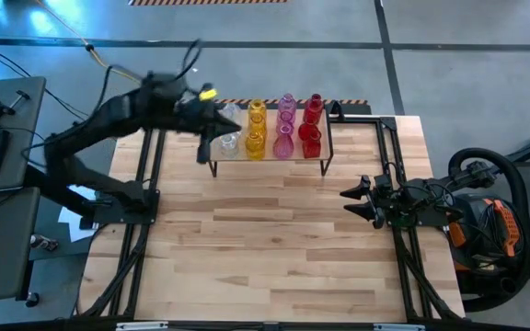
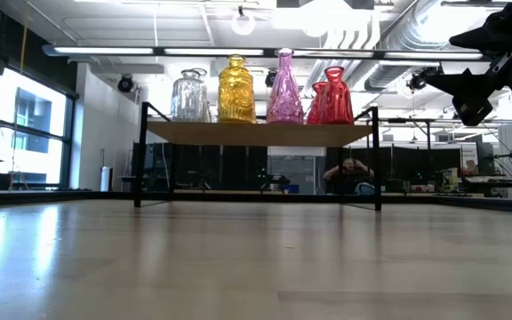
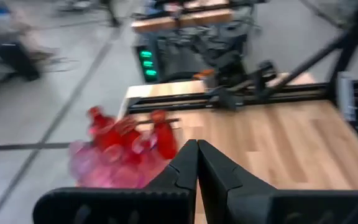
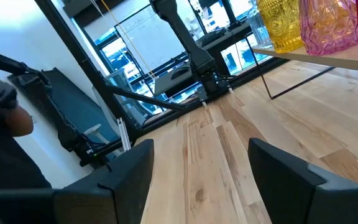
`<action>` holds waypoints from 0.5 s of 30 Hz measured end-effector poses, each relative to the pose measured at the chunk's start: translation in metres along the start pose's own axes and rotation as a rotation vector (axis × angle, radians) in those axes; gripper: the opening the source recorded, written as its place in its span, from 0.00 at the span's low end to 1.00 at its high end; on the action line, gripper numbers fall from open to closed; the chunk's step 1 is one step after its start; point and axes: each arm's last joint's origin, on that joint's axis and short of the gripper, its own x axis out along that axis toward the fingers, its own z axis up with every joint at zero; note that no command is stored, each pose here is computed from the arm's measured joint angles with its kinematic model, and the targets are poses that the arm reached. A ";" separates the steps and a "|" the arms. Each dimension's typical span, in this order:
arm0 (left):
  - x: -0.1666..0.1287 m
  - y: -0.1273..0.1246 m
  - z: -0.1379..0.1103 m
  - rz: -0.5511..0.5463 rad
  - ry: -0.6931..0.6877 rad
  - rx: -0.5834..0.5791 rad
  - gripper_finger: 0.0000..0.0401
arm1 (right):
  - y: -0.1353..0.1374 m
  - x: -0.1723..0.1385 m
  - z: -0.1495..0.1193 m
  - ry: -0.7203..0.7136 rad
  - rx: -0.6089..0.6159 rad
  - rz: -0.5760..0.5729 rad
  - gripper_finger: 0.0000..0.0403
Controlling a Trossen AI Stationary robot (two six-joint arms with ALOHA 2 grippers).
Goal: Sort vases onto shelf
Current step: Return to Home Position
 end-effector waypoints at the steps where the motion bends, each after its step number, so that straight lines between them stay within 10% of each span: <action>1: -0.006 -0.005 -0.007 0.036 -0.009 -0.004 0.00 | 0.000 0.000 0.000 0.000 0.000 0.000 0.61; 15: -0.038 -0.053 -0.155 0.185 -0.233 -0.147 0.00 | 0.000 0.000 0.000 0.000 0.000 0.000 0.61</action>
